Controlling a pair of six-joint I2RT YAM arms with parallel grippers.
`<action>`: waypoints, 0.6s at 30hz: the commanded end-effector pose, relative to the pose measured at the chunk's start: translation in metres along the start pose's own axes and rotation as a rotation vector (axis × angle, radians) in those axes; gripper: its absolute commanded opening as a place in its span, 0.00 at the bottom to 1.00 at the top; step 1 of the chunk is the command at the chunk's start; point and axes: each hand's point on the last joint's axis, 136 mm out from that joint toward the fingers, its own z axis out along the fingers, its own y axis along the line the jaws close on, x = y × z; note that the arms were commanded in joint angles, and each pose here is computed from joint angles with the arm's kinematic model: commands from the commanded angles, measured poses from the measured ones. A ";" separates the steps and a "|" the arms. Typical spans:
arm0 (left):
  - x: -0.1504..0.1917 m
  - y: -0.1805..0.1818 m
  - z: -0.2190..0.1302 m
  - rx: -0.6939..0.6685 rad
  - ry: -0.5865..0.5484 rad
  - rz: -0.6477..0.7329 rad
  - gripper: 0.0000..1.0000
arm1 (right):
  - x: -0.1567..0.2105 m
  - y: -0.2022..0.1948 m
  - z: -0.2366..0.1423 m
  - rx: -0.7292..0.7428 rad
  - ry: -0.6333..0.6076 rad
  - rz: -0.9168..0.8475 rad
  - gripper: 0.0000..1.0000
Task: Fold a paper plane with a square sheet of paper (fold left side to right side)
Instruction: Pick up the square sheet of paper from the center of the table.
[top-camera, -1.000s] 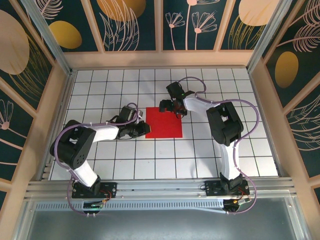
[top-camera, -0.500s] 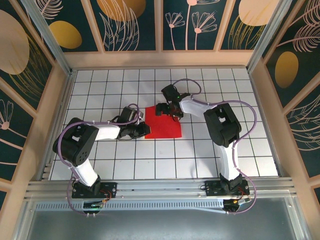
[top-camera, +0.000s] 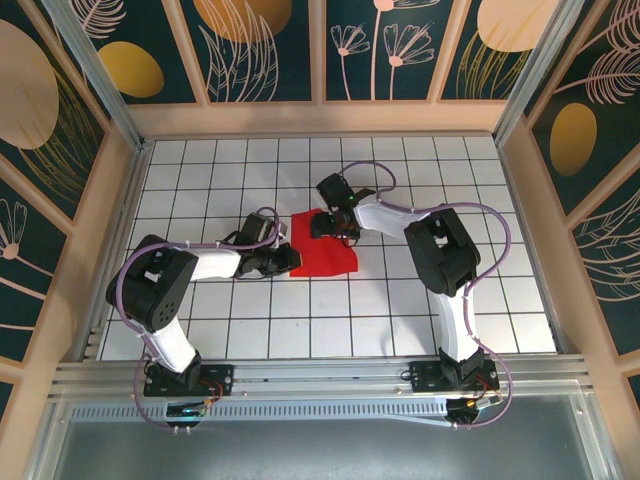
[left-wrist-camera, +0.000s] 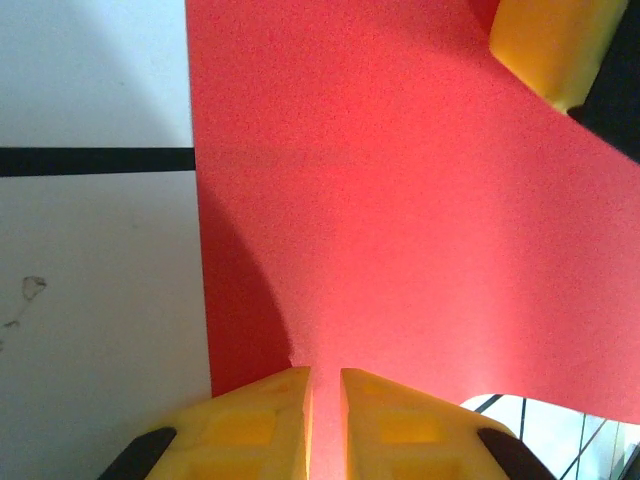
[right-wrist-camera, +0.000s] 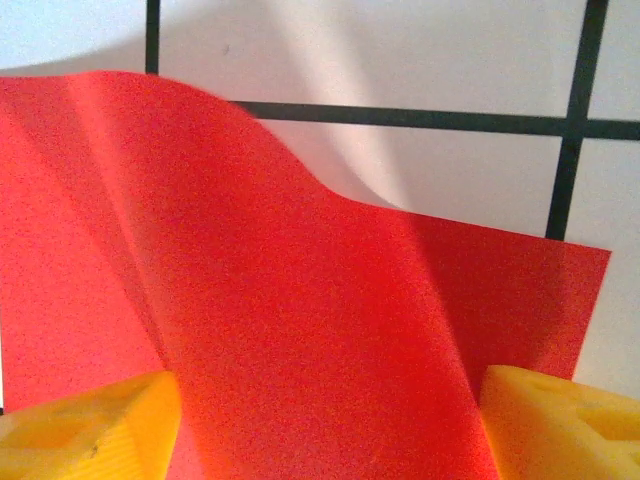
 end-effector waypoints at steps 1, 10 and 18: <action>-0.003 0.001 0.001 -0.023 -0.013 0.010 0.17 | 0.022 0.004 -0.003 0.001 0.074 -0.022 0.75; -0.022 -0.023 -0.015 0.029 -0.093 0.042 0.29 | 0.025 0.006 -0.005 -0.024 0.083 -0.026 0.58; -0.060 -0.037 -0.061 0.036 -0.249 0.075 0.43 | 0.024 0.006 -0.010 -0.046 0.076 -0.022 0.45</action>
